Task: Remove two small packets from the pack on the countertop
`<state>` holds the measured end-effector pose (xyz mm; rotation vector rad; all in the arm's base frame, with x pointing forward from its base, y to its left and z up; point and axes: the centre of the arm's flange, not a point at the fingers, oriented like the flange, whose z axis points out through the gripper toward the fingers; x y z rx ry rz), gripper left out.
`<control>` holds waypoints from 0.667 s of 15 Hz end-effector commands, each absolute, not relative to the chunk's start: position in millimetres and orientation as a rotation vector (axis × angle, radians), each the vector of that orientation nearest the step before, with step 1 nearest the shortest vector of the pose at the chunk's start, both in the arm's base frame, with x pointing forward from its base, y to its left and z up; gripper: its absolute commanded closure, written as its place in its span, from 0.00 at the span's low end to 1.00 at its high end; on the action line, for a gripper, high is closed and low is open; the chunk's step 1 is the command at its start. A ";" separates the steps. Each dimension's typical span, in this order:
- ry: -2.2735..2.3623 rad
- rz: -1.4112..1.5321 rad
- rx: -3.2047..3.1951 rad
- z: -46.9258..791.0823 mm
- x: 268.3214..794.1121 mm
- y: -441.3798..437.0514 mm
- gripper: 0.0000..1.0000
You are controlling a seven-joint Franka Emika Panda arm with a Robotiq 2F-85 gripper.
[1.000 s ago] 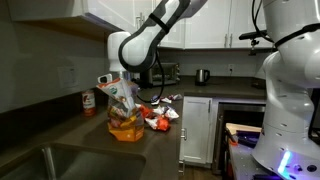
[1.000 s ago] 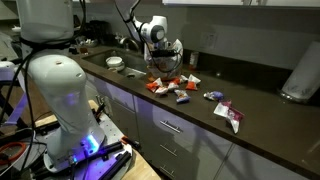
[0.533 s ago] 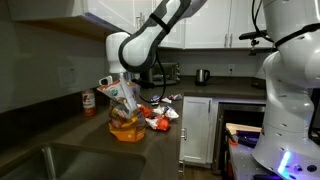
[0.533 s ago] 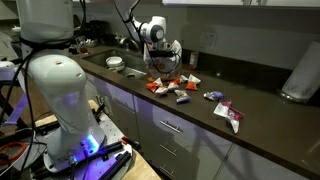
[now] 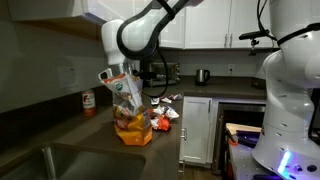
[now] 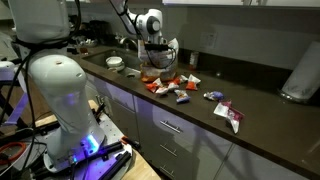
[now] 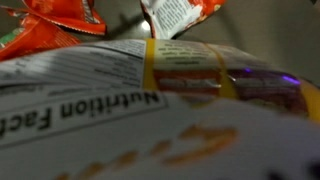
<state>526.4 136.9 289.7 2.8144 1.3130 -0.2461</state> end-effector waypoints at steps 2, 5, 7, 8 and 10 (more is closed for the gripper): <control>1.272 -0.271 2.816 307.3 510.2 141.4 0.92; 1.250 -0.247 2.815 322.0 507.4 141.0 0.91; 1.231 -0.232 2.817 333.1 507.5 139.5 0.91; 1.222 -0.226 2.824 338.9 507.5 138.7 0.91; 1.207 -0.207 2.824 352.3 507.3 136.9 0.91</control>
